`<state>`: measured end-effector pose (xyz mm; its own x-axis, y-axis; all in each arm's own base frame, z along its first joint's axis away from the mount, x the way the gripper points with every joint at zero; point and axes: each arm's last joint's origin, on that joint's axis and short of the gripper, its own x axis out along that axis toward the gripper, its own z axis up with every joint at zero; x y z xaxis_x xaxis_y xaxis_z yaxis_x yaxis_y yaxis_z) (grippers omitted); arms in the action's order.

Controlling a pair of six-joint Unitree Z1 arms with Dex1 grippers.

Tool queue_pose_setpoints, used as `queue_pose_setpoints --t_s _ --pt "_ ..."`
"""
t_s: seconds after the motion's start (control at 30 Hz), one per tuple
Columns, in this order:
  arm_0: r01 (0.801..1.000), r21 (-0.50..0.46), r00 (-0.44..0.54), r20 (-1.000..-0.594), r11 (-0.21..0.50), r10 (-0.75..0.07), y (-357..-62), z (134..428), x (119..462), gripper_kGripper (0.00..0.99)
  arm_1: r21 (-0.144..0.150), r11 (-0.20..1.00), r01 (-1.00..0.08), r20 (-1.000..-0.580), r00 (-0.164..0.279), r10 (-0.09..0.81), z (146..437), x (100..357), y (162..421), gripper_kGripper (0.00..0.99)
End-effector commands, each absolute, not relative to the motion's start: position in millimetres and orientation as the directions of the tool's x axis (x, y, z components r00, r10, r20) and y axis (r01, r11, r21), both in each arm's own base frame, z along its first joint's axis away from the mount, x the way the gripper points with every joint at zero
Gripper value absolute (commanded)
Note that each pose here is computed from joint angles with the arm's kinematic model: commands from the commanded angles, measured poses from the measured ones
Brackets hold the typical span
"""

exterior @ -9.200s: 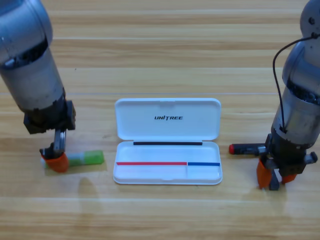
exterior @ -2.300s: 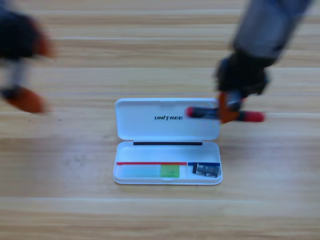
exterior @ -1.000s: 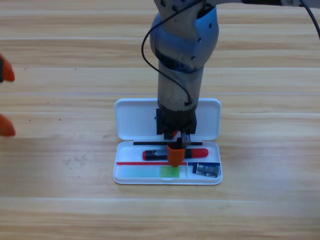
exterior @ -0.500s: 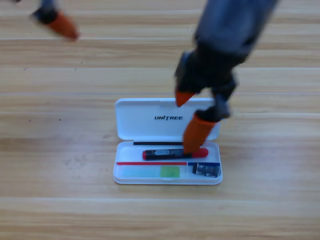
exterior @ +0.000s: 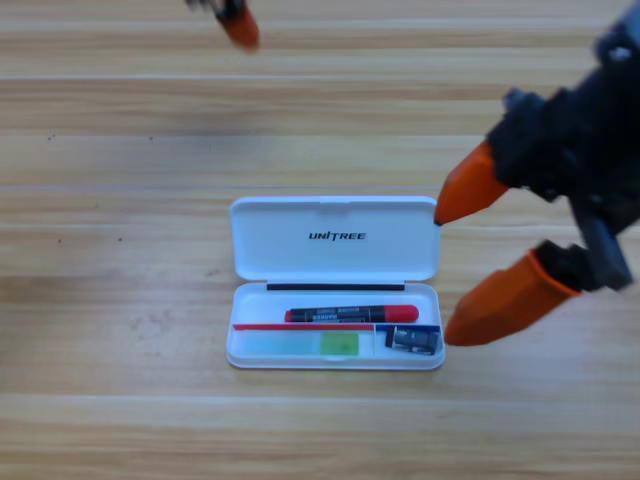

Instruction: Clean up eraser and pencils

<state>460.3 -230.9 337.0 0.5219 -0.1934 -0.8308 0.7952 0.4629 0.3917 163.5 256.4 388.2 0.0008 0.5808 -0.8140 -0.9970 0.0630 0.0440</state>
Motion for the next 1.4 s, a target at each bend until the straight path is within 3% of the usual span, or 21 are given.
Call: queue_pose_setpoints --t_s 0.03,0.13,0.2,0.23,0.3,0.53,0.83,1.13,1.4 --pt "0.884 0.208 0.322 -0.921 0.42 -0.222 -240.1 251.4 485.4 0.549 0.004 0.086 -0.996 -0.732 0.056 0.679 399.1 146.3 227.6 0.983" --pt "0.915 0.113 0.23 -0.935 0.388 -0.27 -244.6 236.7 481.6 0.313 0.007 0.082 -0.997 -0.73 0.051 0.682 399.5 144.8 226.0 0.983" --pt "0.925 0.056 0.176 -0.939 0.375 -0.294 -246.2 230.5 478.0 0.021 0.007 0.081 -0.997 -0.728 0.05 0.683 399.9 144.1 225.2 0.983" --pt "0.921 0.038 0.162 -0.943 0.387 -0.291 -245.8 228.6 476.8 0.0 0.006 0.081 -0.997 -0.728 0.051 0.684 400.3 143.9 224.9 0.983" --pt "0.909 -0.007 0.126 -0.949 0.416 -0.29 -245.3 224.7 474.0 0.0 0.008 0.079 -0.997 -0.727 0.048 0.685 400.3 143.1 224.1 0.983" --pt "0.929 -0.179 -0.059 -0.936 0.323 -0.348 -245.5 211.2 461.4 0.0 0.01 0.075 -0.997 -0.705 0.046 0.708 408.0 136.8 216.9 0.983" --pt "0.889 -0.374 -0.216 -0.851 0.264 -0.478 -246.2 199.9 454.6 0.0 0.01 0.075 -0.997 -0.705 0.046 0.708 407.1 137.3 217.5 0.983" --pt "0.858 -0.452 -0.291 -0.82 0.245 -0.494 -243.5 190.4 443.8 0.0 0.012 0.072 -0.997 -0.701 0.043 0.711 407.3 136.9 217.4 0.983" --pt "0.846 -0.491 -0.345 -0.802 0.207 -0.489 -234.6 195.5 423.0 0.0 0.013 0.072 -0.997 -0.703 0.042 0.71 406.5 137.5 218.1 0.983"
